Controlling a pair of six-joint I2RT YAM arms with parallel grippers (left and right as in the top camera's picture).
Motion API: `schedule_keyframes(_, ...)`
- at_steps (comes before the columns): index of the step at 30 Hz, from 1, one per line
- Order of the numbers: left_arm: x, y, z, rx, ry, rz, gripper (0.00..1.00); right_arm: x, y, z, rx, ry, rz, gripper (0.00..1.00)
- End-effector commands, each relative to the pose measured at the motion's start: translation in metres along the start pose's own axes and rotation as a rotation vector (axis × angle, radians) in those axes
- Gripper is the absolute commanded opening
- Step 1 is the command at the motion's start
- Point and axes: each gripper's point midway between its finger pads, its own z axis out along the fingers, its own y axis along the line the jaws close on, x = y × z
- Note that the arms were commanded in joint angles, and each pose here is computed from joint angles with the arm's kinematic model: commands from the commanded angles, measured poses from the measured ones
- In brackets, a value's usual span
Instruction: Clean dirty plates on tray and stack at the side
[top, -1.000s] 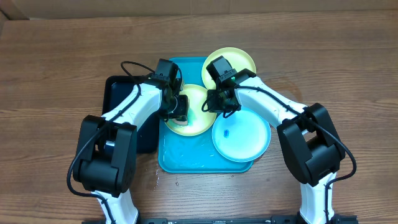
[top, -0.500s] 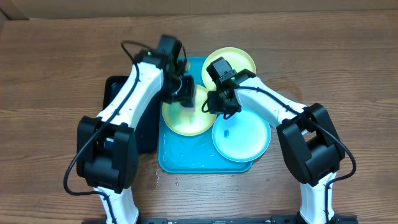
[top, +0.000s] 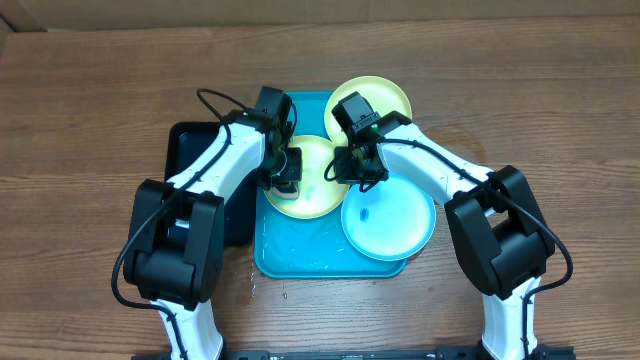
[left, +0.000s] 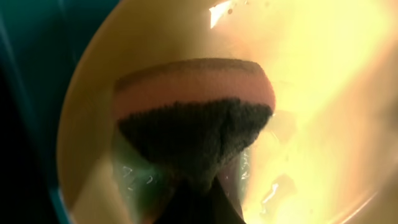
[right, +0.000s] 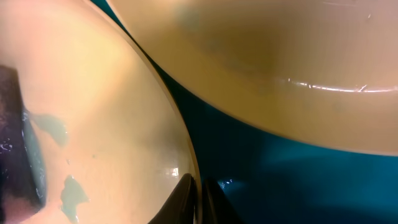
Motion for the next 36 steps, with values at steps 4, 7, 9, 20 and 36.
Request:
schedule_keyframes(4, 0.030, -0.018, 0.029, 0.078, 0.111, 0.061, 0.04, 0.003, 0.000, 0.003, 0.004, 0.006, -0.003, 0.08)
schedule_keyframes(7, 0.034, -0.040, 0.024, 0.196, 0.135, 0.070, 0.04, 0.003, 0.000, 0.003, 0.004, 0.005, -0.003, 0.04)
schedule_keyframes(9, 0.032, -0.049, 0.018, 0.248, 0.140, 0.070, 0.04, 0.003, 0.000, 0.003, 0.004, 0.005, -0.003, 0.04)
schedule_keyframes(20, -0.013, -0.039, -0.030, 0.099, 0.048, 0.063, 0.04, 0.003, 0.000, 0.003, 0.004, 0.006, -0.003, 0.04)
schedule_keyframes(36, 0.030, -0.010, 0.034, 0.014, 0.092, 0.000, 0.04, 0.003, 0.000, 0.003, 0.003, 0.005, -0.003, 0.04)
